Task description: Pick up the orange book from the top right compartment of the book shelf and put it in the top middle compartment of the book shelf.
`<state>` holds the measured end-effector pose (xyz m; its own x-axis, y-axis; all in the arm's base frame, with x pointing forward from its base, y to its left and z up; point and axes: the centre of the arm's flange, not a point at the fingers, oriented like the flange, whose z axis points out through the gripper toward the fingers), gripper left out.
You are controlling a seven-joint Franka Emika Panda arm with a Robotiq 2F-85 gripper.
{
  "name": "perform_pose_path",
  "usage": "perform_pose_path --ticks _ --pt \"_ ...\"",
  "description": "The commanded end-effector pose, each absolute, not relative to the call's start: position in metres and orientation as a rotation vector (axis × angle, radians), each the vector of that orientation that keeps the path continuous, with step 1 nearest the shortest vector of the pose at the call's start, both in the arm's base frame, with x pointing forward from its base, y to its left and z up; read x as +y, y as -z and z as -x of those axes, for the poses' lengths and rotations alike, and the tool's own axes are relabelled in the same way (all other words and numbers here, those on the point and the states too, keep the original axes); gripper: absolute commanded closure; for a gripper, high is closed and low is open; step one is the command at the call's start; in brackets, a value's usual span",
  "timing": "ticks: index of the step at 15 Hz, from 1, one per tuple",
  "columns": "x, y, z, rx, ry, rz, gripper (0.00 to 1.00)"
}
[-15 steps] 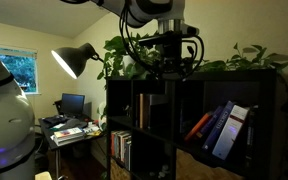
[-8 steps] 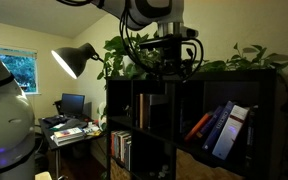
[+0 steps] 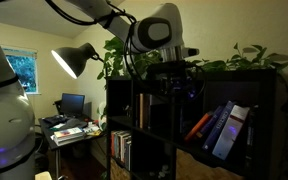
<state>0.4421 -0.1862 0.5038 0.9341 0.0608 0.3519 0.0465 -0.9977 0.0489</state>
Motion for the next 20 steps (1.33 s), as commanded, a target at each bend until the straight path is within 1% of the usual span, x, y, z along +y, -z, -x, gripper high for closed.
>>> perform_pose_path --ticks 1,8,11,20 --pt "-0.182 -0.477 -0.455 0.052 -0.634 -3.016 0.0" --pt "-0.182 -0.479 -0.459 0.08 -0.595 -3.016 0.0" --pt "-0.181 -0.454 -0.469 0.021 -0.635 -3.041 0.0" --pt "-0.194 -0.396 -0.5 -0.269 -0.945 -3.034 0.0"
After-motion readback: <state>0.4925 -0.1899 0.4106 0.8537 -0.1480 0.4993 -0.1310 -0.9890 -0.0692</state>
